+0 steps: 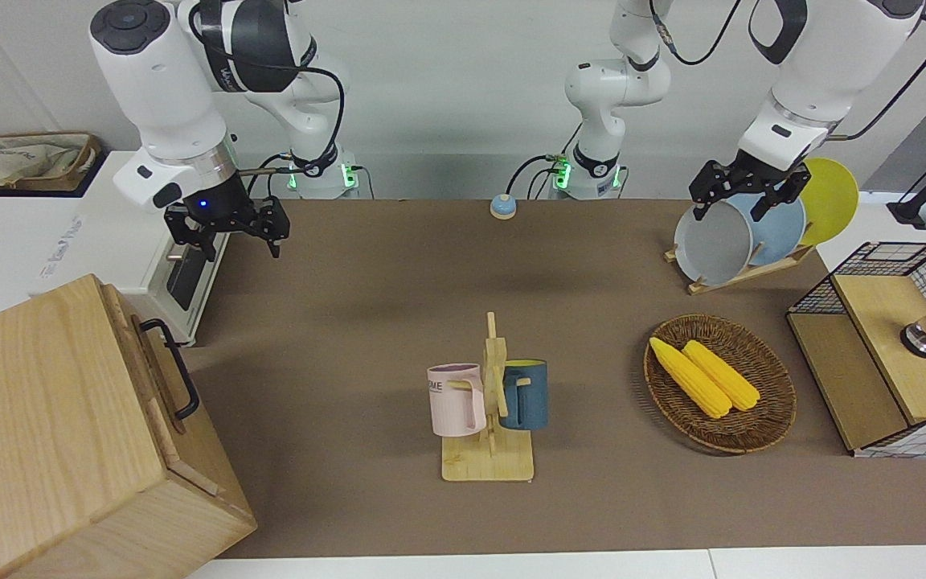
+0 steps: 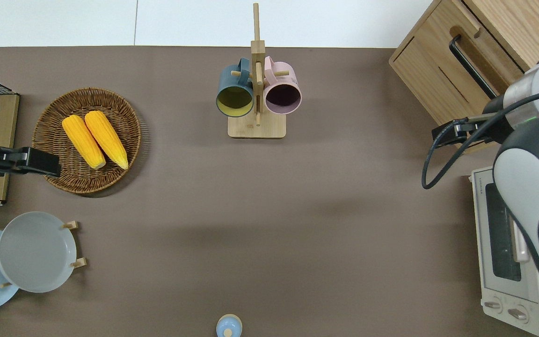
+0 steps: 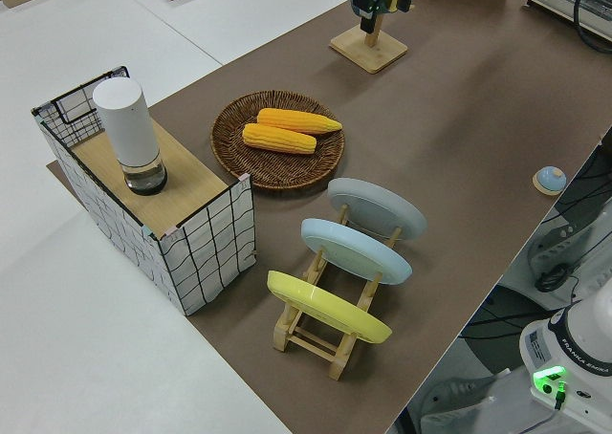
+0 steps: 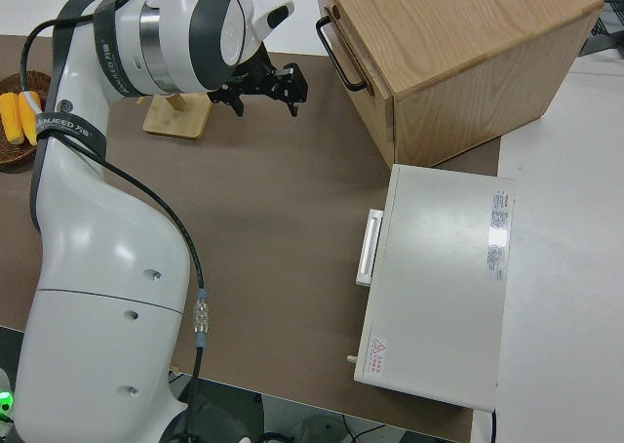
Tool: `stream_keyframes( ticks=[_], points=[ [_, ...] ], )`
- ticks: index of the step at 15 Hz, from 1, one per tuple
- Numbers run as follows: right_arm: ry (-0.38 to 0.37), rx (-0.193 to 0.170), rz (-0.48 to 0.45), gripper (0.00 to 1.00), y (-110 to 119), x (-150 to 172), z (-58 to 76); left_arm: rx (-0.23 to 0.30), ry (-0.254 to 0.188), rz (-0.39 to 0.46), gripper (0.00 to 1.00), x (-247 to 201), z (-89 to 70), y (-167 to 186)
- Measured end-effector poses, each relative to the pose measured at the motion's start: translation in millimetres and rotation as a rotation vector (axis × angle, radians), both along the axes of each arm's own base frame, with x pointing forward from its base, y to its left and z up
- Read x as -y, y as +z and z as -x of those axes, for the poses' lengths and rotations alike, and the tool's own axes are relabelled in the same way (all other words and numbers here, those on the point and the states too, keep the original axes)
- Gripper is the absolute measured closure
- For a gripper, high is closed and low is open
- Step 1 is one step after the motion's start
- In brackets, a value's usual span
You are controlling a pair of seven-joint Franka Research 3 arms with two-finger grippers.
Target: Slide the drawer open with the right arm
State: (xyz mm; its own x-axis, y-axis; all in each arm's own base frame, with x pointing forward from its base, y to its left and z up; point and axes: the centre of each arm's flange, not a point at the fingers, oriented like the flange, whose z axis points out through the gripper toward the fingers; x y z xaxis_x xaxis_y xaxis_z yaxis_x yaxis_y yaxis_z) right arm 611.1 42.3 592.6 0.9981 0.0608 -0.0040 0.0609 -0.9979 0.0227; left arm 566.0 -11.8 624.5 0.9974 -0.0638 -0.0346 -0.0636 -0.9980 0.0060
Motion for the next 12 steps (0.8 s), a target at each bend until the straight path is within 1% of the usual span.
stream_keyframes(
  ticks=[12],
  points=[
    [-0.015, -0.001, 0.001, 0.01, 0.0, 8.6, -0.4, 0.0, 0.0, 0.0, 0.0, 0.0, 0.0, 0.0]
  ],
)
